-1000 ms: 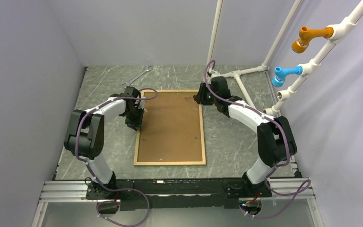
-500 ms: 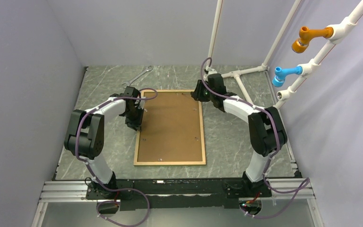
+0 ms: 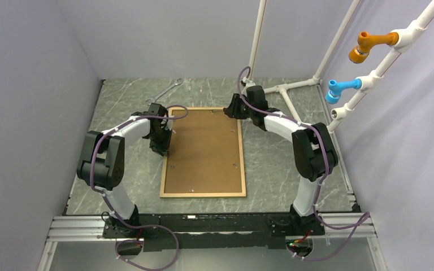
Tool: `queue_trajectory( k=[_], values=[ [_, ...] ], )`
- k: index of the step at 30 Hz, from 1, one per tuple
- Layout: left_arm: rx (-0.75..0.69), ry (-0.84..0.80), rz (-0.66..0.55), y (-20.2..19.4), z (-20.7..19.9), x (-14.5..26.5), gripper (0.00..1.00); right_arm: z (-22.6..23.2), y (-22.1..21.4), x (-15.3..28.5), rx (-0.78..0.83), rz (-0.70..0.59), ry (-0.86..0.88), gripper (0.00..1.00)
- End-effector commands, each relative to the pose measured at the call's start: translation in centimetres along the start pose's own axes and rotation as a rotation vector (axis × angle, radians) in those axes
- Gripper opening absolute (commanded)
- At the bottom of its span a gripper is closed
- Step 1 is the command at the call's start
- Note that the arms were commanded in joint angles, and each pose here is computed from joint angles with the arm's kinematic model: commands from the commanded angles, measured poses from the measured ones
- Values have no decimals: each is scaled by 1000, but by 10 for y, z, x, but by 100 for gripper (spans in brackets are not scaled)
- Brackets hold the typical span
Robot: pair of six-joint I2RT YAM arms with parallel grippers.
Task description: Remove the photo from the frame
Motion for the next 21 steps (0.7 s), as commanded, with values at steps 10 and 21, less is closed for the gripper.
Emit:
queue_trajectory(
  k=[10, 21],
  values=[
    [-66, -22, 12, -1, 0, 4, 0, 28, 16, -5, 40, 24, 254, 0],
    [-65, -18, 3, 1, 0, 7, 0, 49, 41, 61, 64, -75, 190, 0]
  ],
)
Point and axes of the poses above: each gripper's point midway between its finger pads, its own x axis back along the fingers, its own z axis along the line the jaws close on, y = z × x, the point moved 8 cm from there along x, back along the fingers
